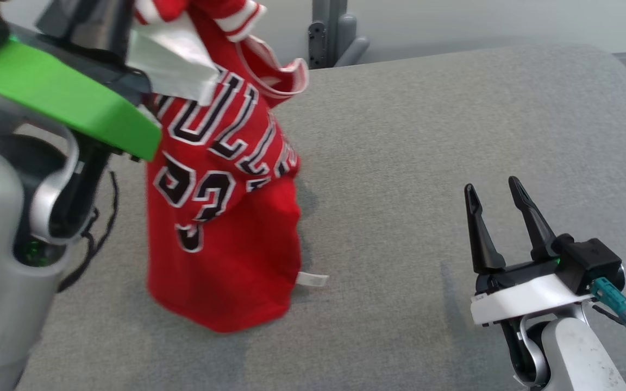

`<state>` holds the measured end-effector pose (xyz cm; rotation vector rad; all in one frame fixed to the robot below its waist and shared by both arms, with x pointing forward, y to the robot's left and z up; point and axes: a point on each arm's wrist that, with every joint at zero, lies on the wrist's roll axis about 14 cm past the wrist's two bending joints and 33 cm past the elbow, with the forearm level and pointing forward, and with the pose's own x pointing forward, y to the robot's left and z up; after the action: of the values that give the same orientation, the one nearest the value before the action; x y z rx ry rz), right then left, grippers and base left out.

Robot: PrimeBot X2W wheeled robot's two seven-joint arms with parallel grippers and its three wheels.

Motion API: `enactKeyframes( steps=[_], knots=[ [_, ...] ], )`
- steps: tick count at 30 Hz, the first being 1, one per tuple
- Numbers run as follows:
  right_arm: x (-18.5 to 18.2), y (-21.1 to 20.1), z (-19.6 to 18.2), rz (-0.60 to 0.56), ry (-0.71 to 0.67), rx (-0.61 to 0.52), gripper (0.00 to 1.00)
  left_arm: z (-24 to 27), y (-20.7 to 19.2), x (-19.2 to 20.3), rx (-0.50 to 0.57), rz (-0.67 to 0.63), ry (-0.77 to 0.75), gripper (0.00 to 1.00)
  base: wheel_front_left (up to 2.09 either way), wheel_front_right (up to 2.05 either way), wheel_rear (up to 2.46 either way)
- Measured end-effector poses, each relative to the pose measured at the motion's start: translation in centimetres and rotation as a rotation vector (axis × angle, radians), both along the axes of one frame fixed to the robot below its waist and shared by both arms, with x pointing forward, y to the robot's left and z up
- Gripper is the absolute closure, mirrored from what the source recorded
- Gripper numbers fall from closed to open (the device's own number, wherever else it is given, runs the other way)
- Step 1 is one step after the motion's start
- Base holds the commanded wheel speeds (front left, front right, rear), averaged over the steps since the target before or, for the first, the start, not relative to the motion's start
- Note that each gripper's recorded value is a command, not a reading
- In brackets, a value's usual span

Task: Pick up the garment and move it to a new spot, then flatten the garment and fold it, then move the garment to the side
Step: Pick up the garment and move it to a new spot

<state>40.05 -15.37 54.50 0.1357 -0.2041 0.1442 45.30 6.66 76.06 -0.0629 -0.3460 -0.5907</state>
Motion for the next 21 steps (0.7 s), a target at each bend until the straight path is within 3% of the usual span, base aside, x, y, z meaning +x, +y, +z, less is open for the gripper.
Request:
enactKeyframes(
  steps=[6, 11, 17, 21],
  knots=[
    [-1.9, -4.3, 0.5, -0.126, -0.009, 0.006, 0.0, -4.3, -9.2, -0.8, -0.07, -0.229, 0.15, 1.0, 0.0, 0.0, 0.0],
    [-3.8, -7.2, 0.3, -0.22, 0.006, -0.006, 0.0, -12.2, -13.8, 0.5, -0.086, -0.269, 0.379, 1.0, 0.0, 0.0, 0.0],
    [-5.4, -9.3, 0.0, -0.293, 0.023, -0.01, 0.0, -23.7, -17.2, -0.4, -0.023, -0.319, 0.627, 1.0, 0.0, 0.0, 0.0],
    [-5.6, -9.9, -0.8, -0.312, 0.05, -0.016, 0.0, -29.6, -17.4, -1.1, -0.012, -0.304, 0.753, 1.0, 0.0, 0.0, 0.0]
  ],
)
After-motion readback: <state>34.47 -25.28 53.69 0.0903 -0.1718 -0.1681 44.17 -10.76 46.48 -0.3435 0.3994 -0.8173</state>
